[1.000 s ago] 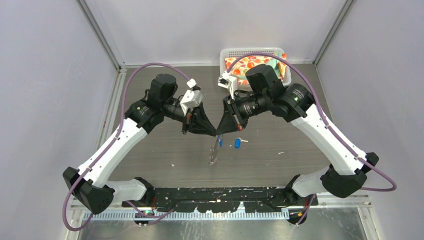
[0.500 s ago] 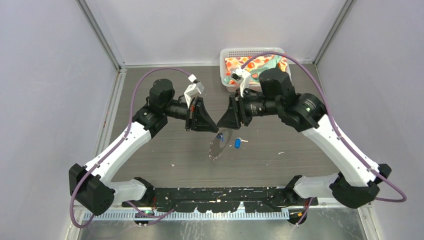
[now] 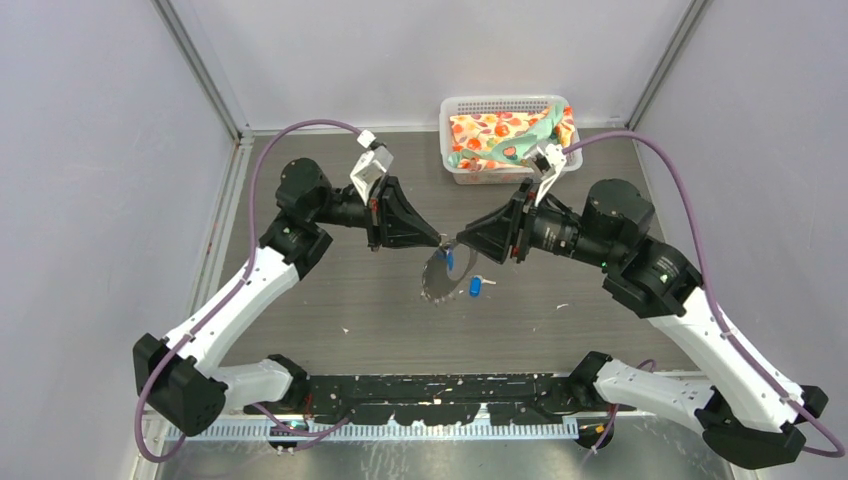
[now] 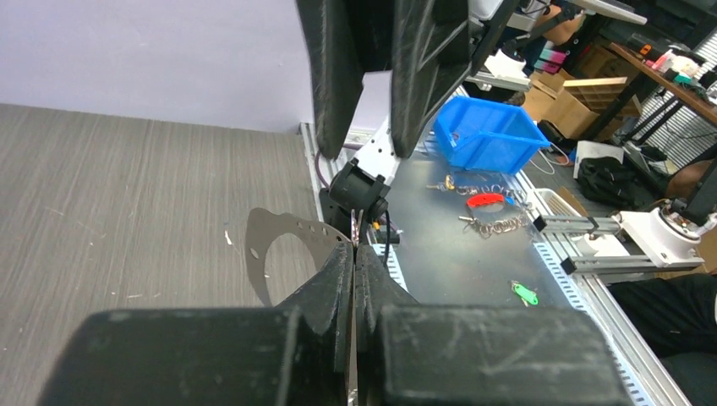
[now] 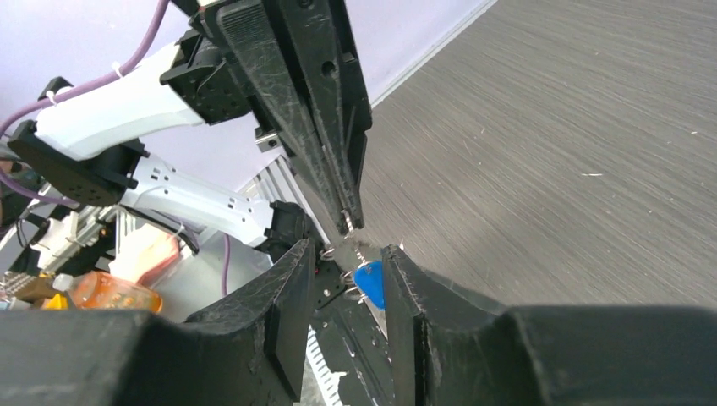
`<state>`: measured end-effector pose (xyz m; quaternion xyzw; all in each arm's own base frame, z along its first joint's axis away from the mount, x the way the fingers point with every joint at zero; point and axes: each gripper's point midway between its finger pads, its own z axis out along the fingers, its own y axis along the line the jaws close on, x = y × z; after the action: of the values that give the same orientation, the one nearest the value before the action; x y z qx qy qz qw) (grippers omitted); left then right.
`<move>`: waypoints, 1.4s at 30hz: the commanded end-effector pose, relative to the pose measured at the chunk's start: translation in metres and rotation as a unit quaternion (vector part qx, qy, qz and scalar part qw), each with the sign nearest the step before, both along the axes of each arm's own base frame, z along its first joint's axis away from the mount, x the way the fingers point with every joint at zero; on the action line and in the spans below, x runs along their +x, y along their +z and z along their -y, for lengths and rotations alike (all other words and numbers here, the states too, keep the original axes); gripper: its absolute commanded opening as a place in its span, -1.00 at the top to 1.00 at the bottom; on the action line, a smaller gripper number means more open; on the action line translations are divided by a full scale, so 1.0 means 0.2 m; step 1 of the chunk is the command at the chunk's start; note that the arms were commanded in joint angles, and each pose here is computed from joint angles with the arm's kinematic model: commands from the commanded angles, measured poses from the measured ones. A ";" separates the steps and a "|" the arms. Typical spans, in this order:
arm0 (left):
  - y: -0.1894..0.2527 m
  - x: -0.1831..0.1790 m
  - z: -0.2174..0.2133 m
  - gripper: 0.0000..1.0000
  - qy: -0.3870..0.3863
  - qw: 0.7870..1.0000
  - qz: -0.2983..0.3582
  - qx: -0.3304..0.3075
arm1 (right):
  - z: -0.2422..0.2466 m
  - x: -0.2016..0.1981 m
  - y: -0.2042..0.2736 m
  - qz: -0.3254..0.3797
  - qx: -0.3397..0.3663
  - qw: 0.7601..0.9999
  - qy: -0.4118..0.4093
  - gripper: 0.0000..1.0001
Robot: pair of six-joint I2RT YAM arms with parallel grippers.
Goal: Put the keys on the keyring
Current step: Adjust the key on the keyring.
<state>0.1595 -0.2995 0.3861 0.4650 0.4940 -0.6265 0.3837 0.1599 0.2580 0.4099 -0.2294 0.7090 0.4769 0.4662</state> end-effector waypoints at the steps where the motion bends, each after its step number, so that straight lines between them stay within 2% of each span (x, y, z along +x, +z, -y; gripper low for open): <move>1: 0.17 -0.02 -0.02 0.99 0.019 0.998 0.049 -0.047 | -0.05 0.04 0.09 0.007 0.064 0.998 -0.004 0.20; 6: 0.21 0.02 -0.01 1.00 0.045 0.996 0.046 -0.060 | -0.08 0.05 0.09 -0.003 0.091 0.996 -0.003 0.10; 15: 0.22 0.02 -0.01 0.99 0.044 0.996 0.040 -0.062 | -0.07 0.08 0.10 0.006 0.106 0.994 -0.017 0.15; 24: 0.23 0.03 0.00 0.99 0.053 0.996 0.028 -0.061 | -0.11 0.08 0.08 -0.002 0.102 0.995 -0.002 0.54; 29: 0.23 0.03 0.00 1.00 0.054 0.996 0.028 -0.062 | -0.11 0.07 0.08 -0.003 0.097 0.995 0.006 0.65; 33: 0.23 0.03 0.00 0.99 0.053 0.996 0.029 -0.060 | -0.11 0.06 0.07 -0.003 0.086 0.996 0.008 0.97; 37: 0.18 0.04 0.01 0.98 0.051 0.998 0.015 -0.046 | -0.10 0.06 0.05 -0.005 0.054 0.999 0.004 0.98; 38: 0.16 0.03 0.01 0.87 0.046 0.998 0.011 -0.039 | -0.09 0.07 0.04 -0.009 0.038 0.999 0.001 0.99; 40: 0.12 0.02 0.01 0.49 0.031 0.999 0.009 -0.027 | -0.07 0.07 0.01 -0.016 0.005 1.000 -0.001 0.99; 42: 0.08 -0.01 0.01 0.26 0.010 1.000 0.008 -0.015 | -0.07 0.07 -0.01 -0.026 -0.023 0.999 0.002 0.99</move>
<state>0.1710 -0.3030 0.3992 0.4248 0.5081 -0.6248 0.4134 0.1772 0.2798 0.4065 -0.2028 0.7083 0.5018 0.4531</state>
